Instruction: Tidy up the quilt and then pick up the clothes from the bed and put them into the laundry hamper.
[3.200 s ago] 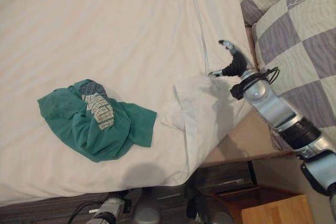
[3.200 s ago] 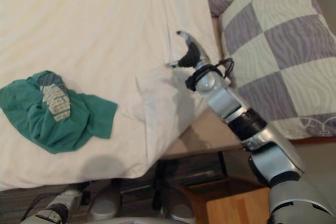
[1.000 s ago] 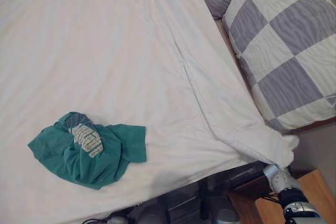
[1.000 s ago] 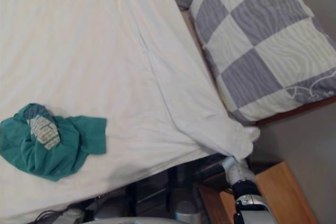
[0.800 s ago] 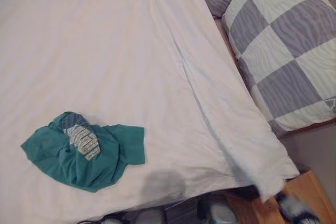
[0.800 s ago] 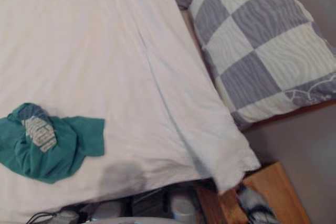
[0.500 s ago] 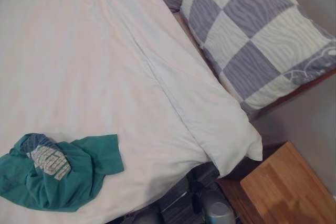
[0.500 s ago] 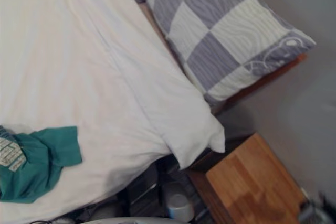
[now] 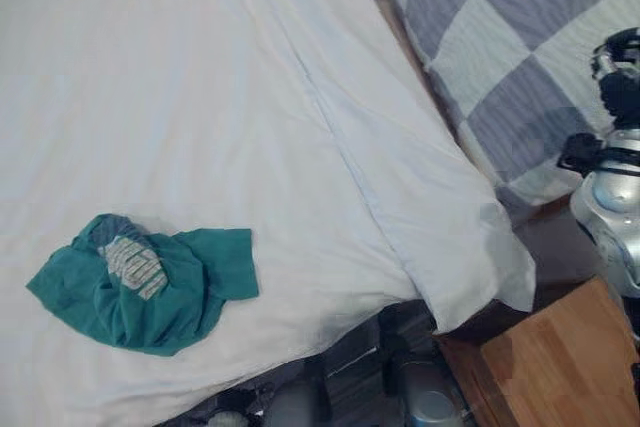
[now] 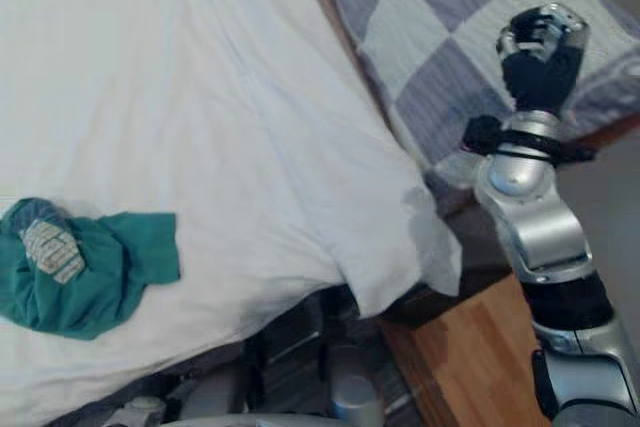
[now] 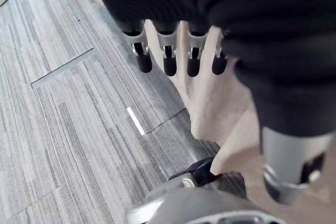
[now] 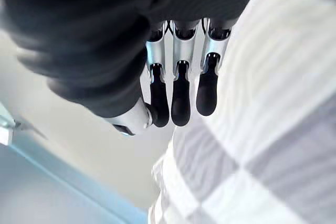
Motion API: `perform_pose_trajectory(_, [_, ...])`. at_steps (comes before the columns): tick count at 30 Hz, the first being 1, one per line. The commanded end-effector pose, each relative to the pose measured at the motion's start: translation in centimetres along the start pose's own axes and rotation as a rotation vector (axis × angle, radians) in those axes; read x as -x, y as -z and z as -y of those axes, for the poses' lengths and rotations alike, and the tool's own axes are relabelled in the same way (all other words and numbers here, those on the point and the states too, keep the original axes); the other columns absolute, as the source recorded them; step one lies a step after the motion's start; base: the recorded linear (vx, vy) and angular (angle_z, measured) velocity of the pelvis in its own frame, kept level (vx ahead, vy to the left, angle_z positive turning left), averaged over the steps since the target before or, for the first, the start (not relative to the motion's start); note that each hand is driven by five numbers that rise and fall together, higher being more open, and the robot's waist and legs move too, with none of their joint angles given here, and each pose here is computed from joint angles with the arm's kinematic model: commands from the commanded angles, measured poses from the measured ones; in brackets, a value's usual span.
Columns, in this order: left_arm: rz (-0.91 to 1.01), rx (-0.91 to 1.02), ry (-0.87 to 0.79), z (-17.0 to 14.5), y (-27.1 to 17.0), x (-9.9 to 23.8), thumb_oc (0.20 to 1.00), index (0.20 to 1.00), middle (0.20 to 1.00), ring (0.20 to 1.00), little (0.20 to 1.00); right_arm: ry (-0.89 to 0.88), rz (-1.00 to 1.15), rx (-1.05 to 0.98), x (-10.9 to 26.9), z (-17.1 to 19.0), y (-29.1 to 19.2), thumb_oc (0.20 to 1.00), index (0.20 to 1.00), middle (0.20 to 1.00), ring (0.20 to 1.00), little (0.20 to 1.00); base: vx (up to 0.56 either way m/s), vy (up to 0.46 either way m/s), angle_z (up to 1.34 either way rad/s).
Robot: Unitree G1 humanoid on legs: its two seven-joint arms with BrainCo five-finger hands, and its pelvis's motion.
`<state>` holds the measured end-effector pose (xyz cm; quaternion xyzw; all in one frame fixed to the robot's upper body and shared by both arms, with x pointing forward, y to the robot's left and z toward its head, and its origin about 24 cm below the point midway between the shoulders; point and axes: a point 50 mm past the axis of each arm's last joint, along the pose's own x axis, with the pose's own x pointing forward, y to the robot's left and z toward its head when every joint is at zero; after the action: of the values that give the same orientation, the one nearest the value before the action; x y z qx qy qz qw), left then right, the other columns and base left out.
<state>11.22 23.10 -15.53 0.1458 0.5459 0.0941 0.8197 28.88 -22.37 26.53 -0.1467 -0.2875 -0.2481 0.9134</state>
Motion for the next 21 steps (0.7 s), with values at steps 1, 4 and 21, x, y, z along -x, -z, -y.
perform_pose_trajectory(1, [0.002,-0.024,0.039,2.0,-0.5,0.1,1.000,1.000,1.000,1.000,1.000,-0.010,0.189,0.008,-1.1,-0.6,-4.1,0.200,0.200,0.200,0.200,0.200,-0.01,0.003,0.22])
perform_pose_trajectory(4, [0.003,-0.026,0.042,2.1,-0.6,0.1,1.000,1.000,1.000,1.000,1.000,-0.062,0.181,0.025,-0.9,-2.1,-4.0,0.200,0.200,0.200,0.200,0.200,0.00,0.000,0.17])
perform_pose_trajectory(21, [0.093,-0.027,0.081,2.0,-3.0,0.0,1.000,1.000,1.000,1.000,1.000,-0.139,-0.323,0.313,0.2,-6.7,7.5,0.200,0.200,0.200,0.200,0.200,-0.03,0.005,0.09])
